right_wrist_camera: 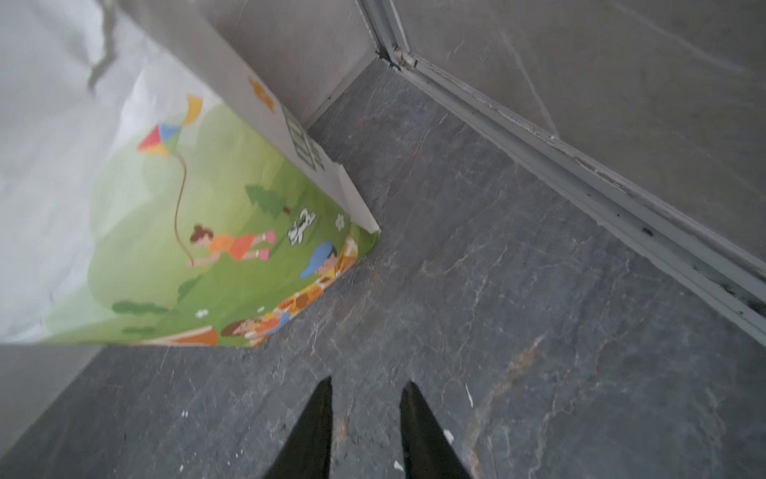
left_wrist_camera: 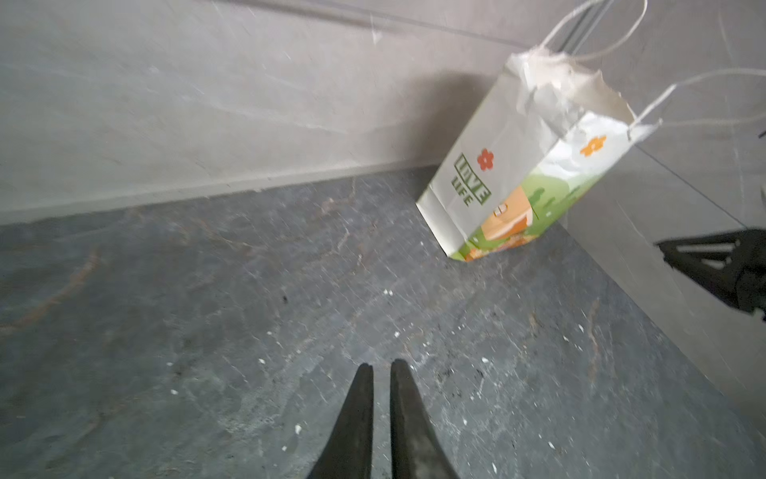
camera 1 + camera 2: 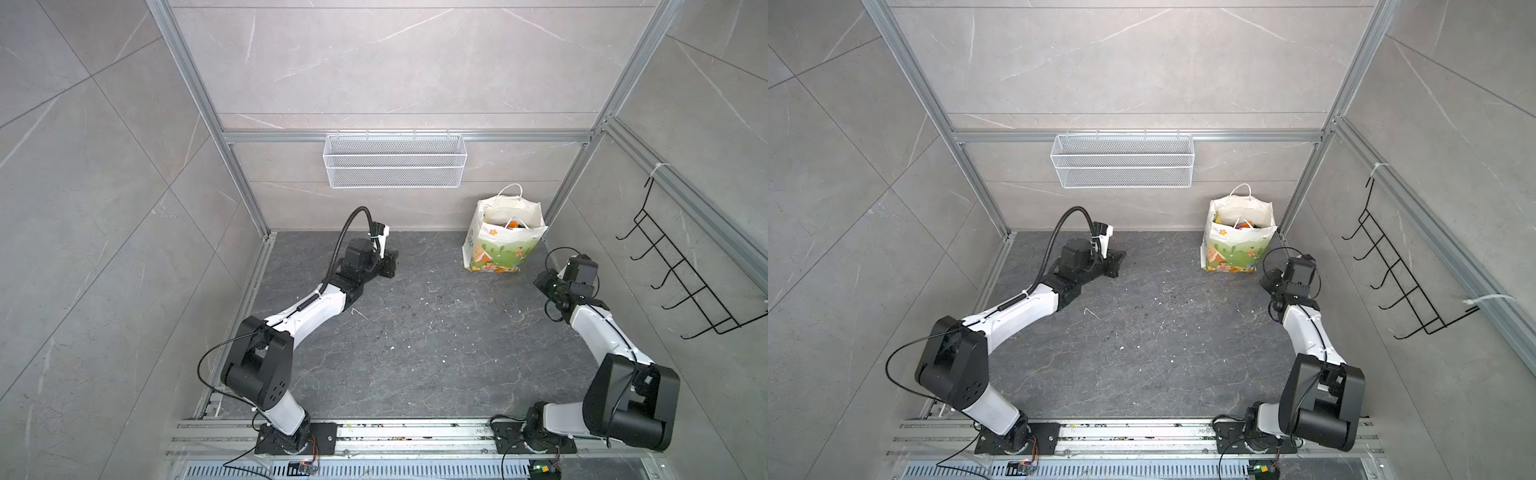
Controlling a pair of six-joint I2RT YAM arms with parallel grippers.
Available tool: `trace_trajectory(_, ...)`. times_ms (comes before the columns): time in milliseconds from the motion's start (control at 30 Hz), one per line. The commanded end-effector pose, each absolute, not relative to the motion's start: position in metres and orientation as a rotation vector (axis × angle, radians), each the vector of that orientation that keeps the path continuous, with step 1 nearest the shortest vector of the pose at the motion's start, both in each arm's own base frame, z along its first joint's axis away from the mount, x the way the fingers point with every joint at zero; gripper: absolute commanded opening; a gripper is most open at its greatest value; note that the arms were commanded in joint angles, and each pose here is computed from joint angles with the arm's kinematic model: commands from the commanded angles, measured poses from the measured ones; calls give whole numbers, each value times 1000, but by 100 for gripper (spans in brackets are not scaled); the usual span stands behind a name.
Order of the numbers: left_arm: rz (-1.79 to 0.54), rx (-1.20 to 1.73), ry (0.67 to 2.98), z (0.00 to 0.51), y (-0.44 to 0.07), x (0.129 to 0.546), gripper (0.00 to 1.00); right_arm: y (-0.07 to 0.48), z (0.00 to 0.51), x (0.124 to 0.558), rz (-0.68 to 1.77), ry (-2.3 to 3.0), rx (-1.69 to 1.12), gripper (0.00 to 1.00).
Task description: Take the snacks out of the paper bag
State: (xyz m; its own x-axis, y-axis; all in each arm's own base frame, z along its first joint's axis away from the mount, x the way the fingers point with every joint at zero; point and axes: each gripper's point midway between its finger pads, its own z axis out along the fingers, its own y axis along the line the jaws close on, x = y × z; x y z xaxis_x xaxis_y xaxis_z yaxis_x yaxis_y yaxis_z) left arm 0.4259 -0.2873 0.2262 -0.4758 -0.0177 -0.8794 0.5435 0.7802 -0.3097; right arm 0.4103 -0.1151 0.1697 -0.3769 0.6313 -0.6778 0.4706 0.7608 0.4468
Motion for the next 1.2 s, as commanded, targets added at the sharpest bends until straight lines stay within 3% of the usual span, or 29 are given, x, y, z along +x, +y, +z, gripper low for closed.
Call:
trace_trajectory(0, -806, 421, 1936, 245, -307, 422, 10, -124, 176, 432, 177, 2107, 750, 29)
trace_trajectory(133, -812, 435, 1930, 247, -308, 418, 7, -150, 169, 451, 71, 2179, 717, 16)
trace_trajectory(333, -780, 430, 1929, 247, -301, 414, 0, -170, 154, 490, 83, 2307, 638, 10)
trace_trajectory(600, -754, 416, 1946, 236, -294, 409, 0, -173, 135, 547, 245, 2392, 451, 2)
trace_trajectory(1167, -735, 447, 1942, 235, -293, 396, 0, -148, 80, 643, 687, 2306, 362, 0)
